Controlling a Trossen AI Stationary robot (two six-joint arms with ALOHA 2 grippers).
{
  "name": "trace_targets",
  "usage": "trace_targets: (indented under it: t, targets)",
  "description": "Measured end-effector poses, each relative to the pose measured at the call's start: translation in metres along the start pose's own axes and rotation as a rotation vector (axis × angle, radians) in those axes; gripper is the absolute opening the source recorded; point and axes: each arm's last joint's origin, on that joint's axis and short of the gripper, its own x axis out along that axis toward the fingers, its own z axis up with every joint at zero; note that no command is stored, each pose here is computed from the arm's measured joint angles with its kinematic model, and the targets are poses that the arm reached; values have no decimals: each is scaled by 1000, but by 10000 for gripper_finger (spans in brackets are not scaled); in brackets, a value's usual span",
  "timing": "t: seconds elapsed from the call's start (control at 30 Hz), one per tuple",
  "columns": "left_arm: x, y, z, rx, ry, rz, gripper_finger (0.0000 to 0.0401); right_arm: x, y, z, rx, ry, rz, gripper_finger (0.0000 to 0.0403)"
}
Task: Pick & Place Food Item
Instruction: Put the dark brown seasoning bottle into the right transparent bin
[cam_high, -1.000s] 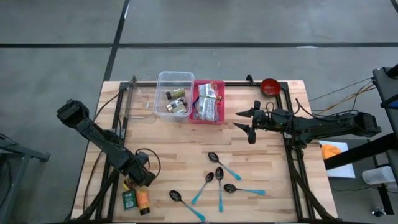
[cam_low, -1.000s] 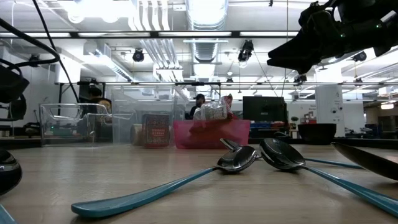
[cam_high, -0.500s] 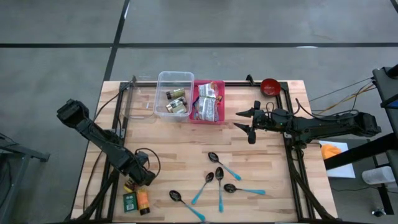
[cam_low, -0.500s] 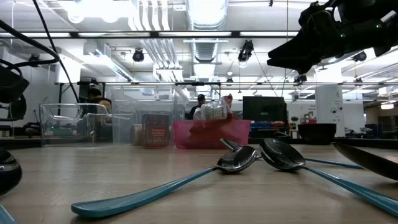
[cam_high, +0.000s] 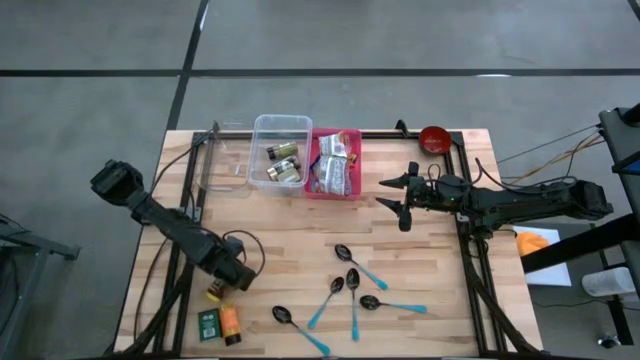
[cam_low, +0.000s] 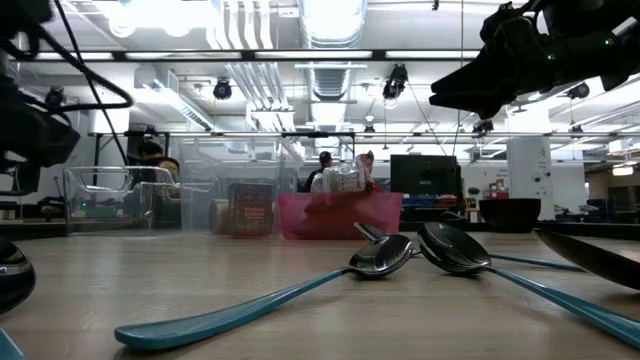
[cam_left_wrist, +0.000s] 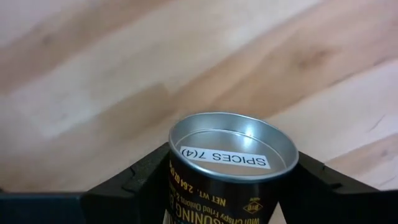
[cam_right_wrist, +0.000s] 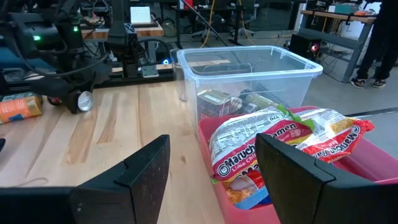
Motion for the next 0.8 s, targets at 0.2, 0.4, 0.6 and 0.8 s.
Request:
trace_targets:
  t: [0.2, 0.4, 0.6, 0.8]
  targets:
    - [-9, -9, 23, 10, -46, -35, 234, 0, 0, 0, 0, 0, 0, 235]
    - [-28, -21, 50, 28, -167, -66, 234, 0, 0, 0, 1, 0, 0, 235]
    - [-52, -34, 78, 18, -272, -122, 234, 0, 0, 0, -1, 1, 0, 235]
    - [-83, -45, 108, -66, -447, -186, 234, 0, 0, 0, 0, 0, 0, 235]
